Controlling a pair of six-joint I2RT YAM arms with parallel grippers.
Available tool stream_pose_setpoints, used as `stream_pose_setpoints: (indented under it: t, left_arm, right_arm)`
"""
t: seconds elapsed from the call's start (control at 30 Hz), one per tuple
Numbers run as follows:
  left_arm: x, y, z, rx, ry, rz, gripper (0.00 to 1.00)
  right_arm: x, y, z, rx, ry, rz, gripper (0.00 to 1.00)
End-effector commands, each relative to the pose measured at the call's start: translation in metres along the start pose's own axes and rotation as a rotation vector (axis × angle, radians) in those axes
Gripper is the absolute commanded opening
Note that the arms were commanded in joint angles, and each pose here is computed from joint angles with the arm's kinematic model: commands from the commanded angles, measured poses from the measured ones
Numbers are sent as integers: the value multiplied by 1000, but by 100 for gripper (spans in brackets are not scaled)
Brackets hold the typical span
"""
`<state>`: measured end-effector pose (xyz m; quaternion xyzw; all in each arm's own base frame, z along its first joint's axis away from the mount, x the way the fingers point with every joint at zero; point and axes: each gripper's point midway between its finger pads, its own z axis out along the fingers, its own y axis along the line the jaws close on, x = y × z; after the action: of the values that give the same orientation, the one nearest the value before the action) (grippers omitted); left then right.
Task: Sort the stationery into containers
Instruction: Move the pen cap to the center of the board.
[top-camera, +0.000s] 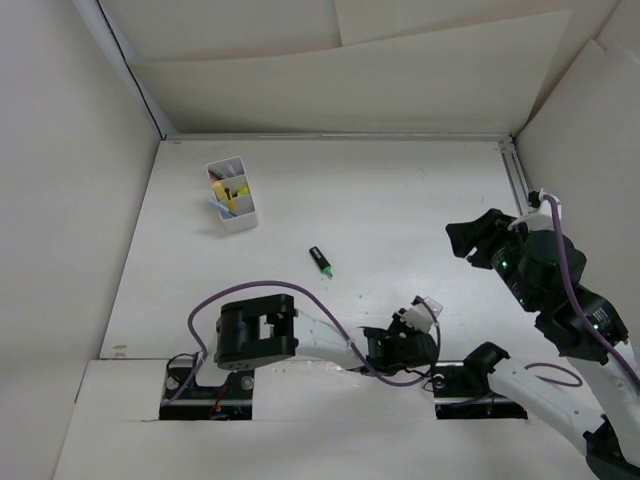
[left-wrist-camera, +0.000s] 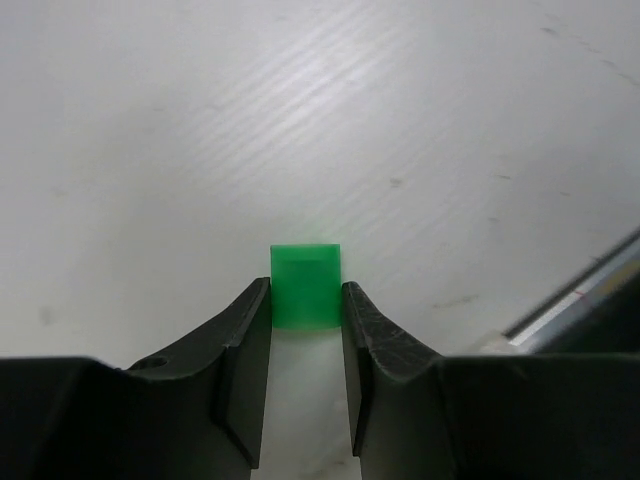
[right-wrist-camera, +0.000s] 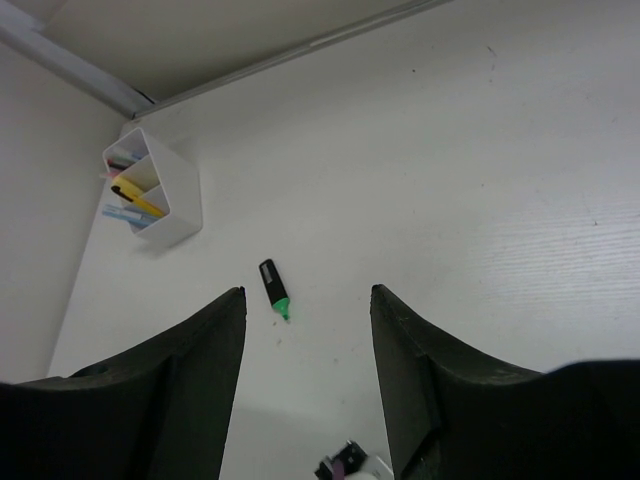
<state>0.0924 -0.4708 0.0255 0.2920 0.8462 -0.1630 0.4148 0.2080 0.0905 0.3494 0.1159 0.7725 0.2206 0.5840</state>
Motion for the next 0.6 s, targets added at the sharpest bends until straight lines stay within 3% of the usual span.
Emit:
stream_pose_setpoints:
  t: [0.0, 0.4, 0.57]
  left_arm:
    - [-22, 52, -3, -115, -43, -45, 0]
    - [-103, 157, 47, -193, -118, -186, 0]
    - [-107, 167, 69, -159, -94, -156, 0]
  right_arm:
    - [-5, 8, 2, -43, -31, 5, 58]
    - [14, 7, 8, -66, 6, -3, 58]
    - [17, 3, 6, -68, 4, -2, 58]
